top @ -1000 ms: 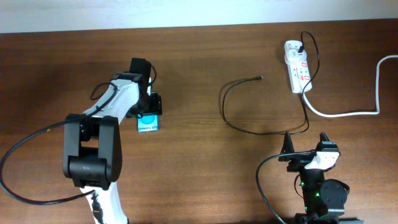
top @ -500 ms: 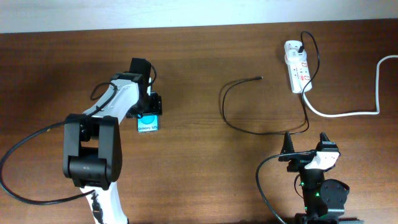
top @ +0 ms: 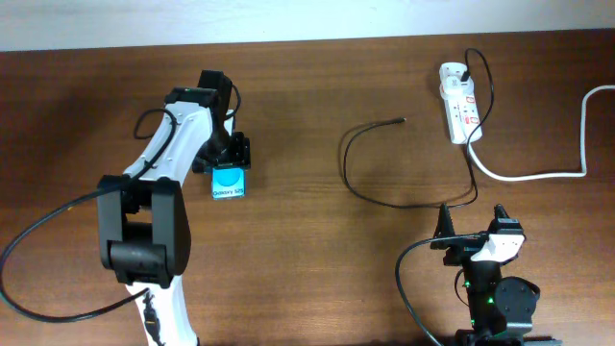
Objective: Plug charger to phone and switch on socket
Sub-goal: 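Grasp the phone's bottom edge with the left gripper and lift, then raise the phone and tilt it toward the table center, then reach the right gripper toward the phone held by the left gripper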
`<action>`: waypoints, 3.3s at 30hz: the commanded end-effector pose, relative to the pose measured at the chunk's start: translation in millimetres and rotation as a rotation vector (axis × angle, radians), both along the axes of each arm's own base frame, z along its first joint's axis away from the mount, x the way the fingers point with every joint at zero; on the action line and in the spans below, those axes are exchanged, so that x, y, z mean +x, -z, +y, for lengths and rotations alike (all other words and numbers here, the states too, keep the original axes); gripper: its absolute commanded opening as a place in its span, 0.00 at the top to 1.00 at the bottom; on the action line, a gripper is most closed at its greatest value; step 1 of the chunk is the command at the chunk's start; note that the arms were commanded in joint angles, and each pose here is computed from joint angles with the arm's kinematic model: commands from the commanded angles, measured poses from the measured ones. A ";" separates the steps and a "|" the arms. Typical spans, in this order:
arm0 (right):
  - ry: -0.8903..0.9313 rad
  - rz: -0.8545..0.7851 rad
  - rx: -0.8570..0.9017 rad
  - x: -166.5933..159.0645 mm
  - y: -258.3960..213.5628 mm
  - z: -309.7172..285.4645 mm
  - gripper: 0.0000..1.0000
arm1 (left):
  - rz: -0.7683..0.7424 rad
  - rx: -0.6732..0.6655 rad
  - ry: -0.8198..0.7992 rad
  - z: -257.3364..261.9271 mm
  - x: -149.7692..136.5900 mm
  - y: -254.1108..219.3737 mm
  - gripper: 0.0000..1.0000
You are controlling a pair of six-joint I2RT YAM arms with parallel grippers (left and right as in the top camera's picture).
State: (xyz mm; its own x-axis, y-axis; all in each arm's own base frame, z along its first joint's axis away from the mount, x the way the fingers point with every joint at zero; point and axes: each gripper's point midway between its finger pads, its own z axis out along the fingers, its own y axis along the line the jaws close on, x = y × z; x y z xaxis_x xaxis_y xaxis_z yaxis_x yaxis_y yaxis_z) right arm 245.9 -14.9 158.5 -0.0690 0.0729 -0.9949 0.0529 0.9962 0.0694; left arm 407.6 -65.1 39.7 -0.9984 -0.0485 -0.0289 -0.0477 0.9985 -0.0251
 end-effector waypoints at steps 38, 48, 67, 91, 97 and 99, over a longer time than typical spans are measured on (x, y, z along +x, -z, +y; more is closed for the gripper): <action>-0.009 0.004 -0.006 0.0 2.3 1.8 0.02 | 0.124 -0.809 -0.234 -143.4 -79.7 -192.9 0.71; -0.009 0.004 -0.006 0.0 2.3 1.8 0.02 | 0.185 -0.903 -0.339 -138.2 -74.4 -205.8 0.71; -0.037 0.002 -0.004 0.1 1.9 6.8 0.02 | -0.015 -0.692 -0.212 -111.8 -56.4 -179.3 0.78; -1.018 0.273 0.668 -99.8 -97.5 158.0 0.02 | -0.120 -0.636 -0.192 -103.6 -36.9 -176.8 0.80; -0.513 0.655 0.501 -37.7 -82.3 104.4 0.02 | -0.122 -0.685 -0.227 -103.4 -31.0 -182.7 0.81; -0.476 0.677 0.454 -38.6 -96.5 97.6 0.02 | -0.128 -0.698 -0.231 -105.1 -28.8 -184.7 0.81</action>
